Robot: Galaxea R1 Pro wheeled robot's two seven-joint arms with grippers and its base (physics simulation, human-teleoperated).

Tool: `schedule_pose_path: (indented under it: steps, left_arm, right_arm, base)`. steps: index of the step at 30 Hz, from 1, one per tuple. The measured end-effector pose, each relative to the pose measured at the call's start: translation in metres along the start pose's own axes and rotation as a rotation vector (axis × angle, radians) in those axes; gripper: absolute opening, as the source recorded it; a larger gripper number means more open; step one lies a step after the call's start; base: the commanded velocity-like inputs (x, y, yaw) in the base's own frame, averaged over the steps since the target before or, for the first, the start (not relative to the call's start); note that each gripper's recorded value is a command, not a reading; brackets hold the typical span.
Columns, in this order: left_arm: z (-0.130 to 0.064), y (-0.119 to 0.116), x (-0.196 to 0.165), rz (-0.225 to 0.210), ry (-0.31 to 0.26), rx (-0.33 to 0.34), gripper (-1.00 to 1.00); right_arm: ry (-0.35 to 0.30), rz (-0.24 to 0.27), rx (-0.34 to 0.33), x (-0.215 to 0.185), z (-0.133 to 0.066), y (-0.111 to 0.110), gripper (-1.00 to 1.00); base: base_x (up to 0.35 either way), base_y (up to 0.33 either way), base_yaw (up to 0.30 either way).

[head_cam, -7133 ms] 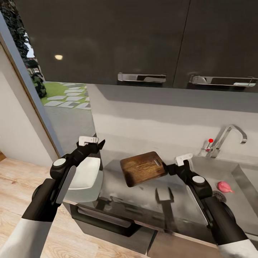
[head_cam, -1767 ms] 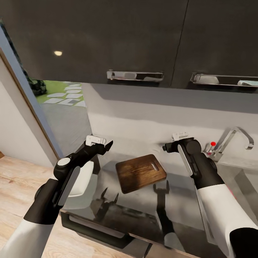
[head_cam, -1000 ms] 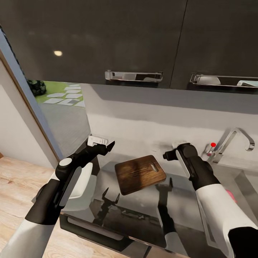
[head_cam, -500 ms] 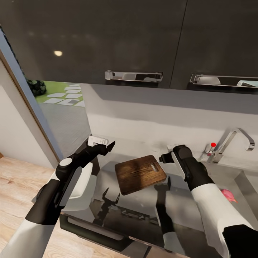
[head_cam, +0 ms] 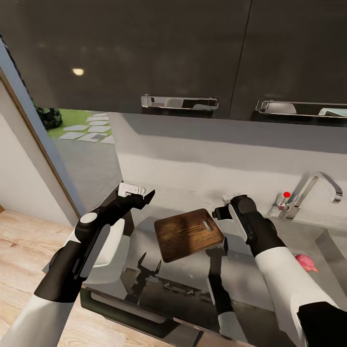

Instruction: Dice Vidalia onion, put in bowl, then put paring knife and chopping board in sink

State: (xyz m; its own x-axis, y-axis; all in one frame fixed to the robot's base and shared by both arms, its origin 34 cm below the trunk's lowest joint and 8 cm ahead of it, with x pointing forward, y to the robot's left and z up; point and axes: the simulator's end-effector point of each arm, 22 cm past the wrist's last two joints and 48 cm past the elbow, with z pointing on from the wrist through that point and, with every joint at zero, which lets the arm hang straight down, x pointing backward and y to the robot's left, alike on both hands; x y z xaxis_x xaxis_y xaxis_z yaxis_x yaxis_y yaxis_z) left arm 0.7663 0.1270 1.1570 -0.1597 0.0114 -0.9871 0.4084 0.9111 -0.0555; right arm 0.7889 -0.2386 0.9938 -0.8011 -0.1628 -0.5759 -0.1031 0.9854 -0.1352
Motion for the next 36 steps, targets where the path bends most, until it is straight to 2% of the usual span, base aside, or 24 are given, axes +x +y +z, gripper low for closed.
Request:
schedule_pose_path:
  steps: [6, 14, 20, 29, 36]
  left_arm:
    - [0.0, 0.0, 0.0, 0.0, 0.0, 0.0, 1.0]
    - [0.0, 0.0, 0.0, 0.0, 0.0, 0.0, 1.0]
    - [0.0, 0.0, 0.0, 0.0, 0.0, 0.0, 1.0]
    - [0.0, 0.0, 0.0, 0.0, 0.0, 0.0, 1.0]
    - [0.0, 0.0, 0.0, 0.0, 0.0, 0.0, 1.0]
  right_arm:
    - [-0.012, 0.0, 0.0, -0.004, -0.003, 0.0, 1.0]
    - [-0.071, -0.002, 0.002, -0.025, -0.017, 0.0, 1.0]
    - [-0.075, -0.002, 0.002, -0.026, -0.018, 0.0, 1.0]
    - [-0.074, -0.003, 0.002, -0.026, -0.018, 0.0, 1.0]
    - [-0.074, -0.018, 0.002, -0.026, -0.018, 0.004, 1.0]
  base:
    - [0.0, 0.0, 0.0]
    - [0.0, -0.076, 0.0]
    - [0.0, -0.051, 0.019]
    - [0.0, -0.003, 0.181]
    - [0.0, 0.0, 0.015]
